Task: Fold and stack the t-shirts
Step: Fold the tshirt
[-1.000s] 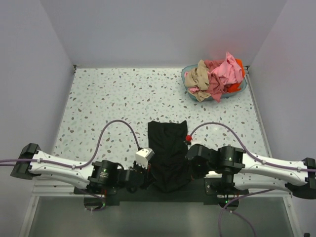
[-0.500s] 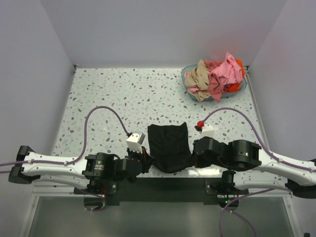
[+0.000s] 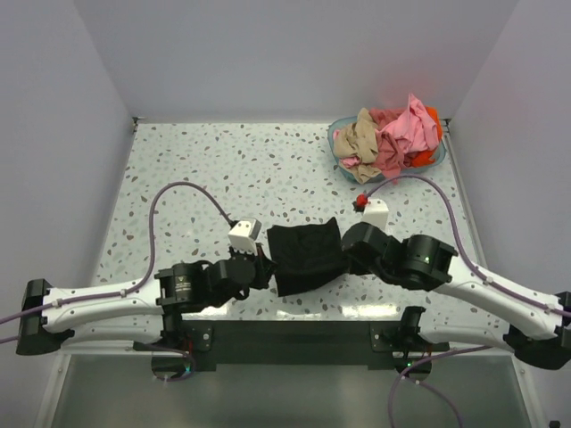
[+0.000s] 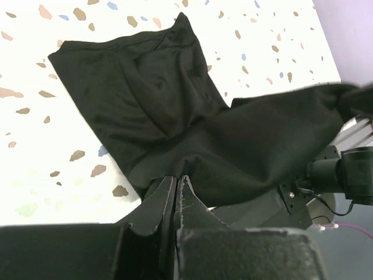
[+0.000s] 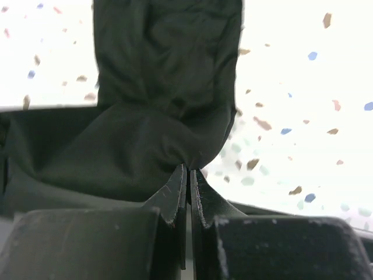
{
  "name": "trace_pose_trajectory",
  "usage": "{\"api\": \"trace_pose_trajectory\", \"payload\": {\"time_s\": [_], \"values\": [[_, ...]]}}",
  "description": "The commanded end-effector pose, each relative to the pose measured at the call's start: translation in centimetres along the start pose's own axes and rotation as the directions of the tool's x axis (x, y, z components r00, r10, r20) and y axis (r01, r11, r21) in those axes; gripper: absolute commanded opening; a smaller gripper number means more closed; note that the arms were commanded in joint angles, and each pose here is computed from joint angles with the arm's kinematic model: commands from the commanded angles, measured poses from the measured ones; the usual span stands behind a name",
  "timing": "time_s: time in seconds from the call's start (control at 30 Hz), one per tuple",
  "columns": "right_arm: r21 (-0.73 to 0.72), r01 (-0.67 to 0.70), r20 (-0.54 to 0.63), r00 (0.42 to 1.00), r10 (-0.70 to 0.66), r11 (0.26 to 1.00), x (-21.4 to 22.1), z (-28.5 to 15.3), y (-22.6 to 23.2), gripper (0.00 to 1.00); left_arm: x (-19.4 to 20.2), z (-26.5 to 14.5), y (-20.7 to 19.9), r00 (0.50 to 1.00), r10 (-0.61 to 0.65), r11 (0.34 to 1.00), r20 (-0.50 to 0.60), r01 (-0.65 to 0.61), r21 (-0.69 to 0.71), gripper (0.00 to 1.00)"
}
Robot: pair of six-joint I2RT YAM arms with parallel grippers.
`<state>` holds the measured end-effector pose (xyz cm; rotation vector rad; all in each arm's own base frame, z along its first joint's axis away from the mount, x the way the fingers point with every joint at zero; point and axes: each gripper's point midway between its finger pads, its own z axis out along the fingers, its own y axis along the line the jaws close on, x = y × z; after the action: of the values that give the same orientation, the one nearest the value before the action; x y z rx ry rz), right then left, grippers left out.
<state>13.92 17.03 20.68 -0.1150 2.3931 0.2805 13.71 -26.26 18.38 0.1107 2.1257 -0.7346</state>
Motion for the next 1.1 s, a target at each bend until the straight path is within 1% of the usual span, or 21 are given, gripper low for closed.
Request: {"api": "trace_pose_trajectory", "payload": {"time_s": [0.0,0.13,0.17,0.4,0.63,0.77,0.9,0.93,0.97,1.0,1.03,1.07], "values": [[0.008,0.01,0.052,0.999,-0.011,1.0,-2.3,1.6,0.2,0.0,-0.5,1.0,-1.0,1.0,0.02,0.999,0.018,-0.021,0.051,0.0],[0.019,0.025,0.038,0.999,-0.026,0.999,-2.9,3.9,0.3,0.0,-0.9,2.4,0.2,1.0,0.016,0.999,0.013,-0.017,0.045,0.0],[0.032,0.021,0.036,0.999,-0.022,0.999,-3.1,4.4,0.1,0.0,-0.5,2.8,0.6,1.0,0.02,0.999,0.001,-0.02,0.04,0.0],[0.069,0.026,0.029,0.999,-0.028,0.997,-4.6,6.8,-0.4,0.0,-0.4,4.8,2.2,0.999,0.026,1.0,-0.019,-0.025,0.016,0.0],[0.085,0.027,0.022,0.999,-0.029,0.996,-6.0,9.0,-1.1,0.0,-1.6,6.5,3.7,1.0,0.011,1.0,-0.004,-0.011,0.006,0.0],[0.108,0.023,0.015,1.0,-0.025,0.994,-7.1,10.4,-1.9,0.0,-1.8,7.7,4.5,1.0,0.009,1.0,-0.015,-0.009,0.003,0.0],[0.105,0.012,0.0,1.0,-0.012,0.994,-8.1,12.7,-2.3,0.0,-2.6,9.5,6.0,1.0,-0.015,1.0,-0.014,0.015,-0.013,0.0],[0.093,0.024,-0.025,0.999,-0.022,0.995,-8.0,14.1,-2.1,0.0,-2.9,9.9,6.5,1.0,-0.018,1.0,-0.012,0.017,-0.024,0.0],[0.105,0.009,-0.026,1.0,-0.007,0.994,-8.5,14.9,-2.7,0.0,-2.4,10.7,7.3,0.999,-0.019,0.999,-0.03,0.018,-0.044,0.0],[0.094,0.01,-0.004,1.0,-0.009,0.996,-9.7,15.6,-2.5,0.0,-3.2,11.3,7.9,0.999,-0.035,0.999,-0.02,0.034,-0.035,0.0],[0.107,-0.006,-0.046,0.999,0.011,0.994,-9.4,17.6,-3.2,0.0,-3.6,11.8,8.1,0.999,-0.041,0.999,-0.017,0.041,-0.035,0.0],[0.112,-0.016,-0.051,0.998,0.021,0.994,-9.8,18.5,-3.6,0.0,-3.2,13.0,9.0,0.998,-0.047,0.997,-0.042,0.044,-0.064,0.0]]}}
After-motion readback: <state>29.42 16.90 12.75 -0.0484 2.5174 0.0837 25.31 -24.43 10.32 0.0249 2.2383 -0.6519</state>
